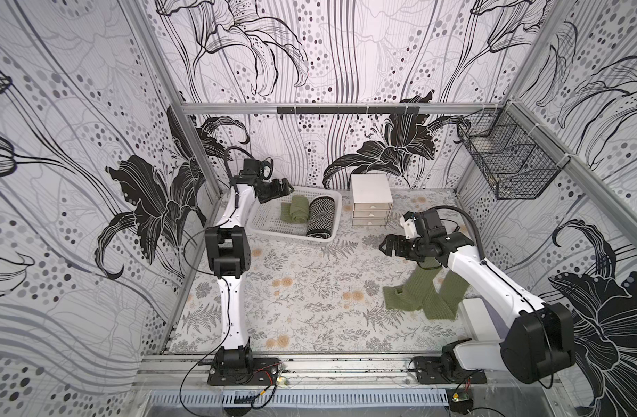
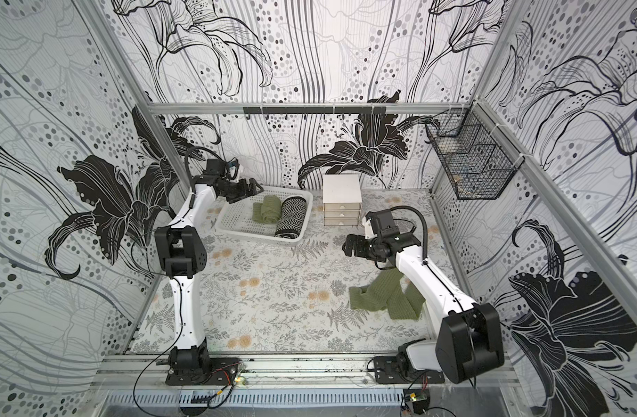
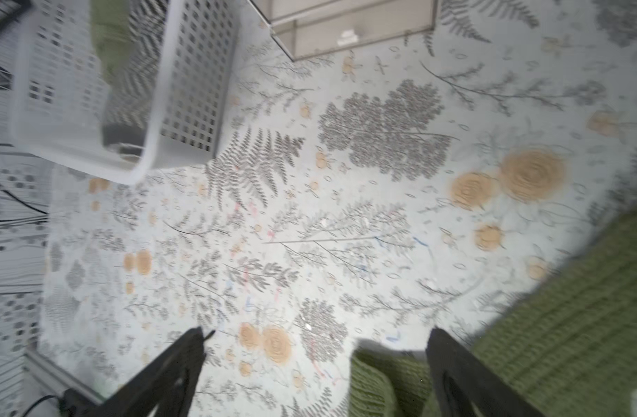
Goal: Roll up the scarf and place it into the basket
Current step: Place the scarf in the basket, then flatten out the scarf at the center of the board.
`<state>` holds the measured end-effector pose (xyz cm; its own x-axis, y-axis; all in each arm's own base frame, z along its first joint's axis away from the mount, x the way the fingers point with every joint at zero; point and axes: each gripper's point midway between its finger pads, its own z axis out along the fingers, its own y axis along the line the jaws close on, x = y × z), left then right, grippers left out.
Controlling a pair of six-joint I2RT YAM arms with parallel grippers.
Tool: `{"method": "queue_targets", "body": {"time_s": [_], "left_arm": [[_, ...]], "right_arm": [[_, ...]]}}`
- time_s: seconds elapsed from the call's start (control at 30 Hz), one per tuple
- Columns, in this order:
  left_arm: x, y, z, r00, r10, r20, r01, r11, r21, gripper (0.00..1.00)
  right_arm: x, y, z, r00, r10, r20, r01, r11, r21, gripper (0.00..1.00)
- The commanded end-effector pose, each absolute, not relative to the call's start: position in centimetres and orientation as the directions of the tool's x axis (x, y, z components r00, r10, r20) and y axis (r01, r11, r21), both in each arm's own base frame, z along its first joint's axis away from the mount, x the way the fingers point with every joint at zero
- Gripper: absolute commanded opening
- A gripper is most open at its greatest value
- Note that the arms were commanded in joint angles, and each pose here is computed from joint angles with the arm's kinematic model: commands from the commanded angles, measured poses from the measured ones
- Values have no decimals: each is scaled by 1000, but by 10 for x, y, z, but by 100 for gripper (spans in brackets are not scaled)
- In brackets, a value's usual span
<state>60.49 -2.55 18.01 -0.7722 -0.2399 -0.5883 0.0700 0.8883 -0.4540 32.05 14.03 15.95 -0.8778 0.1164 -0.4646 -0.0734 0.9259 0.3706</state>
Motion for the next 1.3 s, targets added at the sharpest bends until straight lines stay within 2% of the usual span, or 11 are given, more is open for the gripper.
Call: {"method": "queue_targets", "body": {"time_s": [0.0, 0.13, 0.27, 0.47, 0.57, 0.6, 0.7, 0.73, 0.93, 1.03, 1.27], "left_arm": [[593, -12, 210, -734, -223, -641, 59, 920, -388, 99], [564, -17, 242, -716, -268, -644, 40, 906, -421, 99], [520, -43, 263, -688, -323, -650, 39, 878, -477, 99], [461, -90, 267, -699, -282, -657, 89, 878, -471, 99], [438, -112, 264, -708, -234, -666, 124, 888, -444, 99], [434, -117, 263, -709, -225, -669, 131, 890, -438, 99], [418, -121, 261, -718, -213, -662, 130, 894, -428, 99], [413, -118, 261, -718, -213, -662, 118, 901, -418, 99], [379, -72, 284, -673, -197, -713, -9, 966, -259, 99], [360, -48, 304, -638, -242, -731, -67, 963, -261, 99], [315, 64, 327, -496, -475, -727, -364, 874, -323, 99]], "right_arm": [[286, 124, 142, -903, 78, -422, -33, 968, 249, 100], [243, 127, 123, -931, -22, -365, -62, 993, 99, 100], [211, 125, 108, -943, -20, -333, -49, 996, 79, 100], [193, 89, 89, -948, 2, -317, 27, 997, -76, 100], [200, 101, 76, -954, -11, -301, 4, 999, -51, 97], [202, 103, 72, -958, -20, -285, -1, 998, -66, 89], [215, 116, 71, -956, -70, -285, -45, 995, -93, 17], [219, 126, 74, -949, -83, -303, -66, 996, -67, 0], [230, 177, 101, -912, -182, -366, -202, 979, 15, 0], [227, 231, 127, -866, -270, -422, -346, 931, 113, 0], [199, 421, 253, -667, -392, -633, -714, 579, 393, 0]]}}
